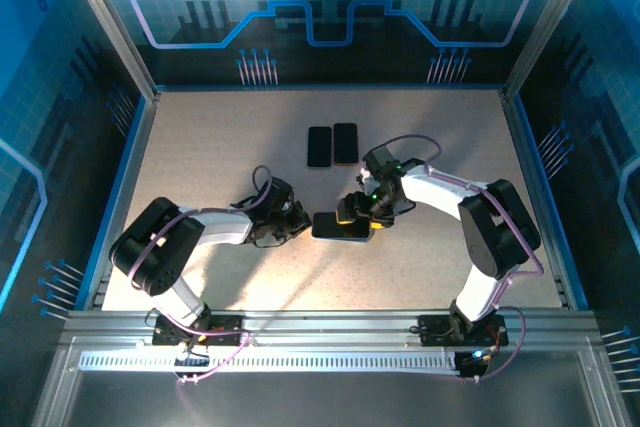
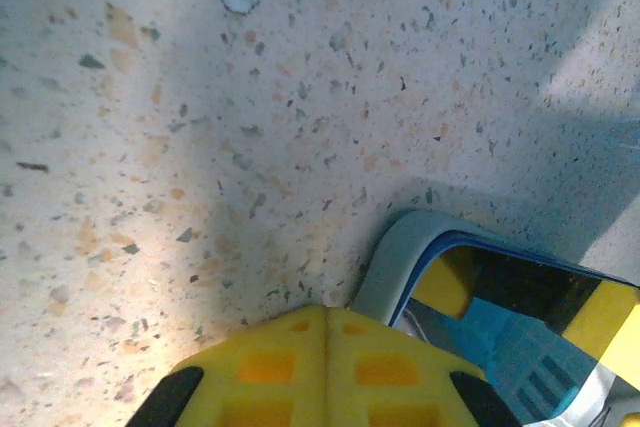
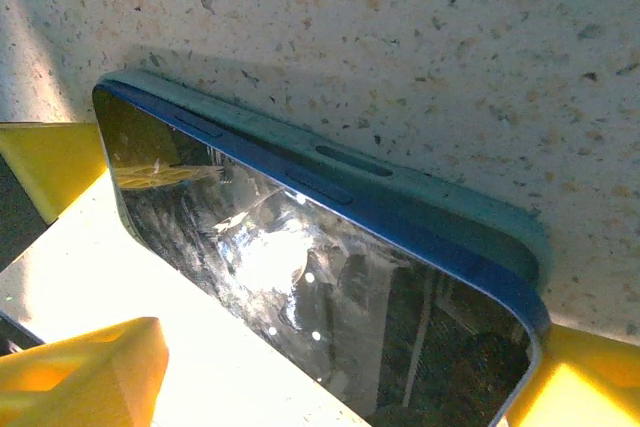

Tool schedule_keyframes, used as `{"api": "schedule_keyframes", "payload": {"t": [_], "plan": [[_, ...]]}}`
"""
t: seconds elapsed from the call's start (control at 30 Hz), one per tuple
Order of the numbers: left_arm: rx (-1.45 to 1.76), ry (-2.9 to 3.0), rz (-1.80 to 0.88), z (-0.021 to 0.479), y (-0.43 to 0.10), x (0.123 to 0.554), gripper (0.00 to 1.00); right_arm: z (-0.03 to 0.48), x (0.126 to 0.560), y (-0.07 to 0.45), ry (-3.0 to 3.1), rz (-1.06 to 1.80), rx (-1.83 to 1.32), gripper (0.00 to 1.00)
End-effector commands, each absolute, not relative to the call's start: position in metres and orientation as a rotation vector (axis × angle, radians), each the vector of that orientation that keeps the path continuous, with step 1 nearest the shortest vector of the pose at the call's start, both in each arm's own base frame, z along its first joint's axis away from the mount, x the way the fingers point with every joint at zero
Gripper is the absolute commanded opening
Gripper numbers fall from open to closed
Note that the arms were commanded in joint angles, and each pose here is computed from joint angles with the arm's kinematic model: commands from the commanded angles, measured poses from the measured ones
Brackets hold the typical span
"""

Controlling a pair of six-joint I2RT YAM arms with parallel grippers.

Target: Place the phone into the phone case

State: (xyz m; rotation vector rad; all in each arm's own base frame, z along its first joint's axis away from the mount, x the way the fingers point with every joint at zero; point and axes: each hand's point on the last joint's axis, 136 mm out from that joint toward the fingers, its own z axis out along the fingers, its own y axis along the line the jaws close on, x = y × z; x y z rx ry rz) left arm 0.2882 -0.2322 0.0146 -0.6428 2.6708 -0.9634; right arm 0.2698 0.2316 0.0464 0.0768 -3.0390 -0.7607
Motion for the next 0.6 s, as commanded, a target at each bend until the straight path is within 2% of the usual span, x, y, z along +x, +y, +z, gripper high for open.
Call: {"api": "schedule_keyframes", "payload": {"t": [0.0, 0.57], "plan": [[-0.642, 2.697, -1.002, 0.011, -0.238, 0.279, 0.06, 0.047, 0.266, 0.233, -3.026, -0.712, 0.114, 0.85], [-0.635, 2.698, -1.016, 0.01, -0.239, 0.278, 0.06, 0.06, 0.268, 0.228, -3.06, -0.689, 0.119, 0.91]]}}
